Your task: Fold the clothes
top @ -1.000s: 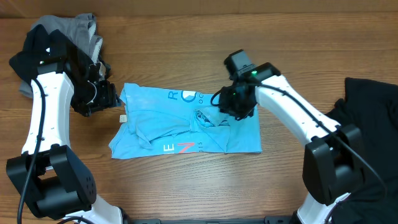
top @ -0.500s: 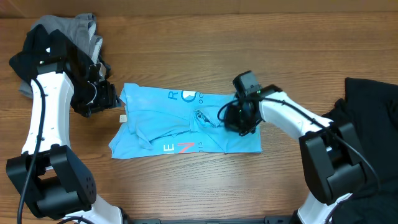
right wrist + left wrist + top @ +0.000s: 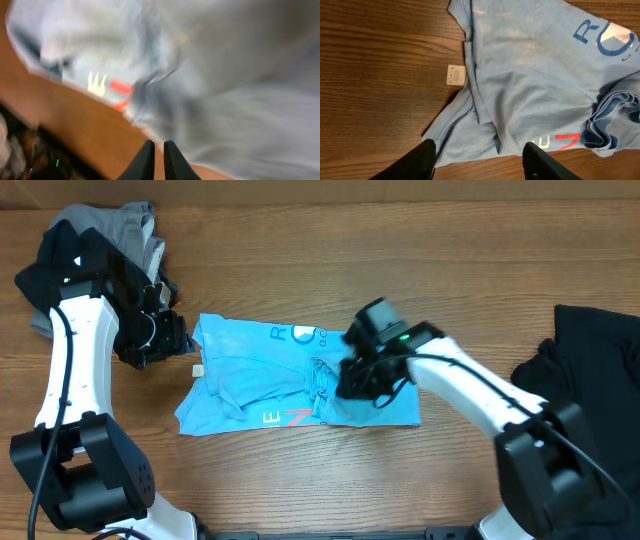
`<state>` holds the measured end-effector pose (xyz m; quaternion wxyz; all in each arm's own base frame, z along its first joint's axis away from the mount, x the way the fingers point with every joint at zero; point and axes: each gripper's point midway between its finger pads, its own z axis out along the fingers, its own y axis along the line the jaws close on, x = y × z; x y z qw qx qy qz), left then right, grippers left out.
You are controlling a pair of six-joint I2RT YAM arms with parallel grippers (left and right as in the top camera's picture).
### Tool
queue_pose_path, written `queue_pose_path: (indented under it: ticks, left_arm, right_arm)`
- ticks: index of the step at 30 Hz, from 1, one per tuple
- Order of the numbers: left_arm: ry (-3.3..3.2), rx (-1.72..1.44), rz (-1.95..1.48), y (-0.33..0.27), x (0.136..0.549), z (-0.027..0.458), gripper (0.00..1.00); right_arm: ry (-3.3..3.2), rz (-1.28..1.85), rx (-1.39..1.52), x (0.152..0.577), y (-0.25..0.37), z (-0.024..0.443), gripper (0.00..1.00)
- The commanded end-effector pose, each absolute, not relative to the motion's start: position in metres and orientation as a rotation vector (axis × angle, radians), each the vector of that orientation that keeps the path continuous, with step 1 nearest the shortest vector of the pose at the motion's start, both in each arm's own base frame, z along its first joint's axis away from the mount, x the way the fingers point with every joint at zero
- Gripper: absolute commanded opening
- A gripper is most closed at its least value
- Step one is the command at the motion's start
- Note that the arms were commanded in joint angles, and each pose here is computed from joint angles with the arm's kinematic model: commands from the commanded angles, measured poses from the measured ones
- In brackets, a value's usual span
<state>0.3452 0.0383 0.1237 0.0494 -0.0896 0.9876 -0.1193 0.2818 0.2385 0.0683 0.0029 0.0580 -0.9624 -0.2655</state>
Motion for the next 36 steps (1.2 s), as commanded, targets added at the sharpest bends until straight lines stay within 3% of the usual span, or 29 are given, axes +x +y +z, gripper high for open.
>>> queue_pose_path:
  ticks: [1,7,11,13,16,22,29,33,36]
  left_arm:
    - [2.97,-0.258,-0.364,0.039,0.35,0.136,0.59]
    - [2.97,-0.257,-0.364,0.039,0.351,0.136,0.59]
    - [2.963,-0.255,-0.36,0.039,0.352,0.136,0.6]
    - [2.961,-0.254,-0.36,0.039,0.353,0.136,0.61]
    - [2.951,-0.251,-0.357,0.04,0.355,0.136,0.62]
    - [2.974,-0.251,-0.323,0.043,0.351,0.135,0.68]
    - [3.025,-0.262,-0.255,0.05,0.34,0.125,0.76]
    - [2.982,-0.264,-0.267,0.049,0.349,0.107,0.9]
    - [2.931,-0.247,-0.36,0.039,0.357,0.09,0.95]
  right_arm:
    - [-3.159,-0.72,0.002,0.313,0.203,0.079,0.12]
    - [-3.117,-0.597,-0.206,0.315,0.182,0.042,0.07]
    - [-2.98,-0.702,-0.277,0.301,0.202,0.017,0.04]
    - [-2.947,-0.853,-0.237,0.304,0.223,0.021,0.04]
    - [-3.018,-1.213,-0.059,0.342,0.264,0.05,0.04]
    - [-3.174,-1.484,0.025,0.397,0.269,0.085,0.04]
    - [-3.161,-1.29,-0.108,0.397,0.22,0.085,0.06]
    - [-3.176,-1.206,-0.053,0.387,0.196,0.097,0.06]
    - [-3.196,-1.185,0.015,0.377,0.188,0.115,0.09]
